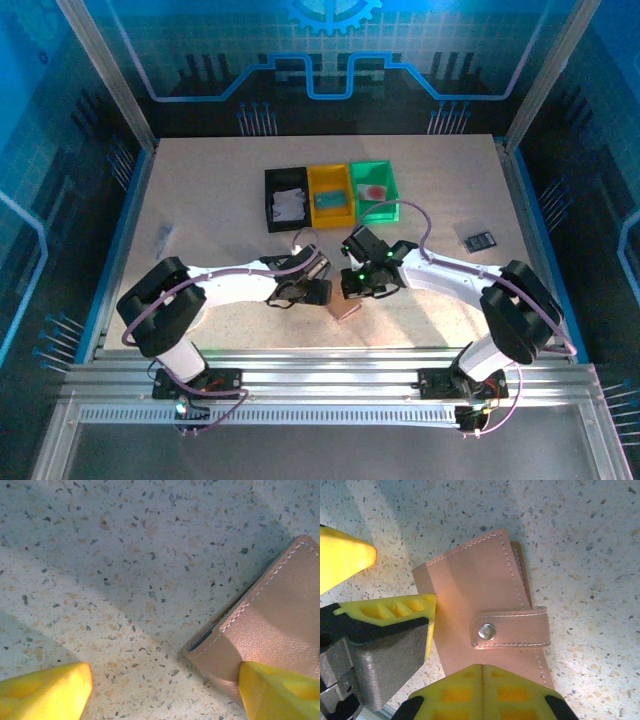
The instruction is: Take the credit cards out of the card holder
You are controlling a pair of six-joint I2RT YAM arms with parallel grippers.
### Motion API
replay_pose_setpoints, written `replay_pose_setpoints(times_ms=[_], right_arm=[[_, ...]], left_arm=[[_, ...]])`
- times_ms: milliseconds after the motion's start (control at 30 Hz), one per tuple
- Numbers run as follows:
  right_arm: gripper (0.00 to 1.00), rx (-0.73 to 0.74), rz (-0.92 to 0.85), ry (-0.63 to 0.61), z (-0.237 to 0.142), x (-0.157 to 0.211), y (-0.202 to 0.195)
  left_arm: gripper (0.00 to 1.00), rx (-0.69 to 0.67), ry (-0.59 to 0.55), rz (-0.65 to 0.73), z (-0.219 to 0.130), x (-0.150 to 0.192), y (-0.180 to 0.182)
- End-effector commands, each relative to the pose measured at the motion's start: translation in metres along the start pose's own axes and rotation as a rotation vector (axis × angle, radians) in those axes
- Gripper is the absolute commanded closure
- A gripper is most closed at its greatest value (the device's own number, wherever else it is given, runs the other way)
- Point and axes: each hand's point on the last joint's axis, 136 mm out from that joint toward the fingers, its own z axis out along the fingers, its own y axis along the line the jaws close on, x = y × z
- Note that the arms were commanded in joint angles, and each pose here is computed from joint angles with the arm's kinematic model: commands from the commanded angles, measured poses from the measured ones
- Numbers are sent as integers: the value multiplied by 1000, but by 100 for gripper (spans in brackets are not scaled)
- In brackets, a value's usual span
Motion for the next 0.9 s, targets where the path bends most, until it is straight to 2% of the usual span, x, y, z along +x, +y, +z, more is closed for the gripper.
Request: replay_pose_setpoints(times_ms=[0,100,167,200,267,333,467,667,867], right_arm=[[100,-18,21,-14,-6,-2,-3],[100,73,-36,-43,-10,-3,-4],[68,100,-10,-60,-12,-6,-5],[63,92,11,-63,-11,-6,-4],[62,88,52,-59,-8,-7,-4],[56,103,91,-53,-5,-7,-5],[57,115,141,-54,2,-9,-6],[53,165,74,-90,4,-18,7],[52,178,74,-71,16,-13,10]], left_arm=[[21,-16,67,-6,27,19,6],[21,-13,65,-4,27,18,5],[21,-10,64,-4,27,19,5],[21,-7,61,-5,27,19,4],[21,5,56,-7,26,18,3],[22,14,47,-13,24,17,2],[22,39,36,-17,23,17,-1],[22,63,35,-20,24,17,-4],[22,67,31,-27,23,18,-3]])
